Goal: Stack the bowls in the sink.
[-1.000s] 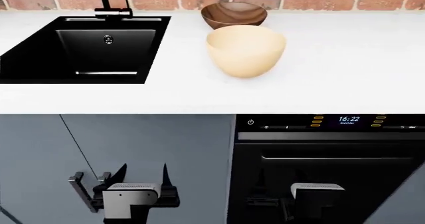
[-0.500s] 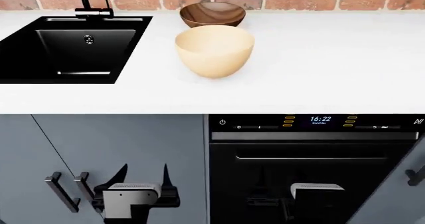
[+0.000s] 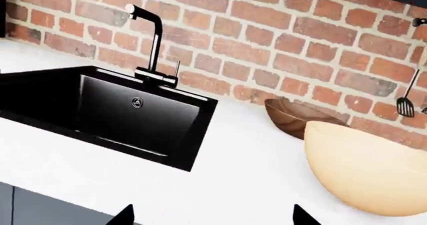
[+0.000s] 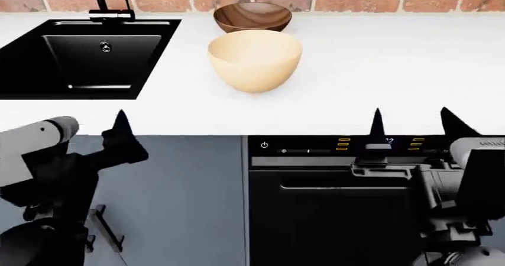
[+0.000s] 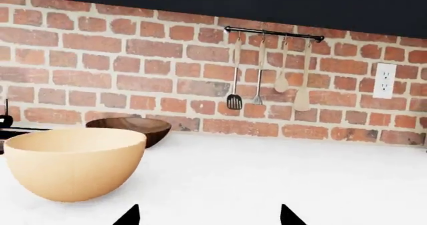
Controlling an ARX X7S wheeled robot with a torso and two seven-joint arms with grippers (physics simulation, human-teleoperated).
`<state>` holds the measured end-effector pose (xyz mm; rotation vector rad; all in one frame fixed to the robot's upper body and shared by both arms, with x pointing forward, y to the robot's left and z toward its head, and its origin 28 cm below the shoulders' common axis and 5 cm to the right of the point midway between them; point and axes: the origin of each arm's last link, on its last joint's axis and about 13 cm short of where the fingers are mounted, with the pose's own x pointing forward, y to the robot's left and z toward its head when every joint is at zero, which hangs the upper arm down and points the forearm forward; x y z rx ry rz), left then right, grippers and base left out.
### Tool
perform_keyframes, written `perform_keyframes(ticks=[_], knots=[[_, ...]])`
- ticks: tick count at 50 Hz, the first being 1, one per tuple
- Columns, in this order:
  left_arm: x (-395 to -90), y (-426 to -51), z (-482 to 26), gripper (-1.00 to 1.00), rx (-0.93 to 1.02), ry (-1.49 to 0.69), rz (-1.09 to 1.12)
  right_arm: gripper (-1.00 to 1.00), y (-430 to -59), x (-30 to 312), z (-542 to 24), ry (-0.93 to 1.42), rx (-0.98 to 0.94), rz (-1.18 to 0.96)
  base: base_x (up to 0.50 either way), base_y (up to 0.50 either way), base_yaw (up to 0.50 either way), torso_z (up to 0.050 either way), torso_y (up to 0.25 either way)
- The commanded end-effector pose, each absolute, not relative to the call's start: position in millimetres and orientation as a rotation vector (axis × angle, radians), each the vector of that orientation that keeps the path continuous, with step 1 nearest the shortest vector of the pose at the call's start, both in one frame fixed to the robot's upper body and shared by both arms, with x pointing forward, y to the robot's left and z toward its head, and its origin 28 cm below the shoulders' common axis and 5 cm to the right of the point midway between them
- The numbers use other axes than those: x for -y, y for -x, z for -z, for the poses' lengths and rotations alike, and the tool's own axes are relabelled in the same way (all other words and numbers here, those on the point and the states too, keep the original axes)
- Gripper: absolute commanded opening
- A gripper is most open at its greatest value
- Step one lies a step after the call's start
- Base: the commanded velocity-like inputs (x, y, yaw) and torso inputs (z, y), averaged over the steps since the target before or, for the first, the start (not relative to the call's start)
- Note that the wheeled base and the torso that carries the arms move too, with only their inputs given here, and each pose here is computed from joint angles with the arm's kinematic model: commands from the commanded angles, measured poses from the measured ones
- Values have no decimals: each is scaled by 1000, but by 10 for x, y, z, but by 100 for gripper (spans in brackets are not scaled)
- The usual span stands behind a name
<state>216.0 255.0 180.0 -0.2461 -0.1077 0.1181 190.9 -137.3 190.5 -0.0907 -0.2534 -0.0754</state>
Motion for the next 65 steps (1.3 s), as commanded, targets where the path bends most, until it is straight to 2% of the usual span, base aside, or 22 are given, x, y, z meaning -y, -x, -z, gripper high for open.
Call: perform_keyframes(ticks=[1,8,12,18,29,35,65], knots=[[-2684,-1614,-3024,100,240,-33,-78,100,-1407,1433,-2652,281,257,138,0,0,0,0,0],[-2813,-1685,-3617,100,228,-188,-166,100,-1443,1490,-3090,360,226,231,0,0,0,0,0],[-2891,-1706,-3813,100,158,-364,-234,100,-1491,1471,-3296,398,224,273,0,0,0,0,0],[-2953,-1663,-3948,100,49,-585,-320,100,-1571,1453,-3419,418,220,320,0,0,0,0,0],[-3009,-1530,-4122,100,-59,-731,-377,100,-1707,1429,-3448,398,203,295,19,0,0,0,0],[-3017,-1512,-4136,100,-107,-762,-390,100,-1737,1425,-3475,401,199,265,461,-24,0,0,0],[-2919,-1491,-4210,100,-105,-755,-239,100,-1858,1356,-3598,442,169,253,500,-57,0,0,1]])
